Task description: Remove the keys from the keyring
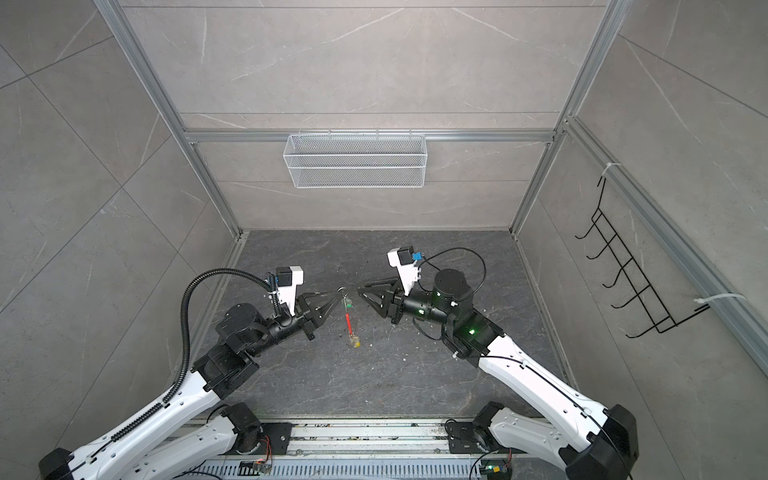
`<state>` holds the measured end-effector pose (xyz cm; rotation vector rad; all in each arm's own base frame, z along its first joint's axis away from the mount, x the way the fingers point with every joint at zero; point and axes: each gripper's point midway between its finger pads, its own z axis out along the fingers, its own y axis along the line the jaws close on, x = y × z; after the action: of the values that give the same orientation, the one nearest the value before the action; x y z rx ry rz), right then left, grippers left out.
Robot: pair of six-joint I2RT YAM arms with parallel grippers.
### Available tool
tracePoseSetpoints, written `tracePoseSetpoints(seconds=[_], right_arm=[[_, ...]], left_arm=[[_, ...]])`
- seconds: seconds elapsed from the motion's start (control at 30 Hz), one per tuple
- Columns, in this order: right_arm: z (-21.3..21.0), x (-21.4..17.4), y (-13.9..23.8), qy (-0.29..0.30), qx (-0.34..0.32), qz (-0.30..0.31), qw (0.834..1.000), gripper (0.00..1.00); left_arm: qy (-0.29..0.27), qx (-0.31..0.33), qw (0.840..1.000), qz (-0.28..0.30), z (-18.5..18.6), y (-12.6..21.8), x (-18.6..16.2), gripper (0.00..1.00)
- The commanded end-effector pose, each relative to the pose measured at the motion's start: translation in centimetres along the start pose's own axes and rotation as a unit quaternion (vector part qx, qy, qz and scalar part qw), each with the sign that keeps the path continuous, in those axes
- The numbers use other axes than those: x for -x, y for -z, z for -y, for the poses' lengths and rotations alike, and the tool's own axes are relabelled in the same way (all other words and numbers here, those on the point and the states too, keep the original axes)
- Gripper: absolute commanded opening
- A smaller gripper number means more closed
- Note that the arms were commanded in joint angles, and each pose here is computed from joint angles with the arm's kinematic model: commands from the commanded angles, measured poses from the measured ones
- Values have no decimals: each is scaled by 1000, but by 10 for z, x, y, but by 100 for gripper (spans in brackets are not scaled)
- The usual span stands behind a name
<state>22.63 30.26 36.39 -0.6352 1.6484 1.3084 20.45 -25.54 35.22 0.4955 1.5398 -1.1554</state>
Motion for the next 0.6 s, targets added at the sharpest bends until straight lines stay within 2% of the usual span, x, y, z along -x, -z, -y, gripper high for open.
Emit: tracePoseSetpoints(seconds=[0.0,0.33,0.57], right_arm=[[-10,2,-6,3,34,-4,999,39],[-28,-4,-14,5,101,-35,994,39],[-41,6,-15,17,131,-29,991,39]], left_arm=[[-12,-21,999,43,17,7,30,0],[-32,-57,997,42,29,11,26,0],[-41,-81,995,43,36,12,24,0]])
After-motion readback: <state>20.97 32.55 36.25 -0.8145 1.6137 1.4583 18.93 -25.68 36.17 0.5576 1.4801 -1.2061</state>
